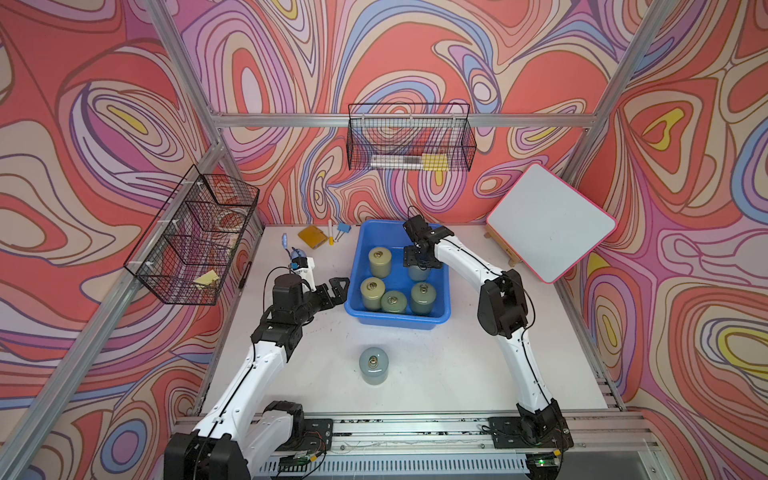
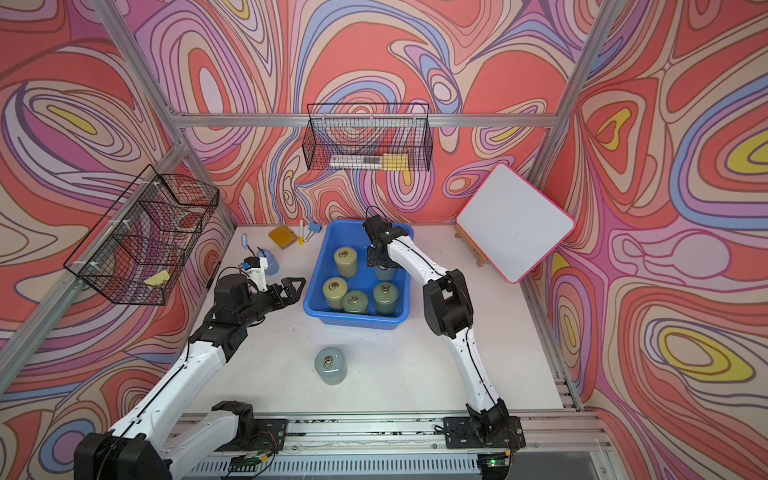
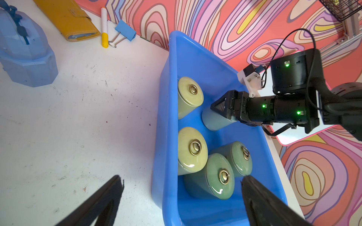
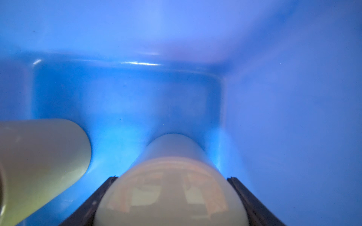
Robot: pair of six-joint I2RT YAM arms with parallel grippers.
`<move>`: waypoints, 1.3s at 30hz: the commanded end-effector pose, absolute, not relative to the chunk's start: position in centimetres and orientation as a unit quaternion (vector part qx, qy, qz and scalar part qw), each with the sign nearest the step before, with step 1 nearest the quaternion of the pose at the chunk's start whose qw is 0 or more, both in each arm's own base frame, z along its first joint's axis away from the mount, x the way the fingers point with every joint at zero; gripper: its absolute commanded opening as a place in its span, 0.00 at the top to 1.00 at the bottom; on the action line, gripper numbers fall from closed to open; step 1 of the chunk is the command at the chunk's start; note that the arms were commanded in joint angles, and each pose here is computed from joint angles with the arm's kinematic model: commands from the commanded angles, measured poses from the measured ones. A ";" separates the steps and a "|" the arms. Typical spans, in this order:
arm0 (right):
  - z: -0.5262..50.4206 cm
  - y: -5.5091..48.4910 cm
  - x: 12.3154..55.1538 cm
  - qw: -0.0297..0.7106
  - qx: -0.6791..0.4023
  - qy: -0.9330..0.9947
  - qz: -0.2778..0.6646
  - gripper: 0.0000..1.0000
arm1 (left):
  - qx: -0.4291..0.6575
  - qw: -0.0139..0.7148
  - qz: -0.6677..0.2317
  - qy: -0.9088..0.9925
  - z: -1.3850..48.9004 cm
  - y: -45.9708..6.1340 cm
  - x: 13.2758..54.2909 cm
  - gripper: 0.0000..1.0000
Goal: Take the tea canister out of the basket
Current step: Pick up the tea canister from the basket, then place the tea canister at the center of the board.
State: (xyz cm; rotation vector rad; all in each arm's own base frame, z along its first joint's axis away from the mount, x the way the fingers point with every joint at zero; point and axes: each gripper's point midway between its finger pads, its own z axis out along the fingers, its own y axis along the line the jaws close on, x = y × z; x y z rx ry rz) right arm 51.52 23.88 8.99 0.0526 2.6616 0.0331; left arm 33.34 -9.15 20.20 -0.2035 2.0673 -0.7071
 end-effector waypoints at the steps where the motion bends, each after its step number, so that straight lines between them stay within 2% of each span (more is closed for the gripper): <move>1: 16.5 23.8 52.2 0.306 0.023 0.951 0.042 0.32 | -0.076 0.467 -0.284 0.834 20.6 -9.1 33.2 0.01; 8: 19.4 24.1 51.1 0.318 0.010 0.947 0.053 0.33 | -0.076 0.469 -0.282 0.833 20.6 -9.0 33.2 0.01; 21: 24.8 25.5 46.1 0.341 -0.030 0.937 0.066 0.33 | -0.075 0.476 -0.280 0.830 20.9 -8.9 33.0 0.01; 29: 26.2 26.6 42.3 0.339 -0.058 0.935 0.085 0.33 | -0.070 0.489 -0.272 0.826 21.5 -8.6 32.7 0.01; 39: 27.6 28.3 35.3 0.339 -0.098 0.930 0.101 0.33 | -0.075 0.496 -0.261 0.825 21.3 -8.2 32.4 0.01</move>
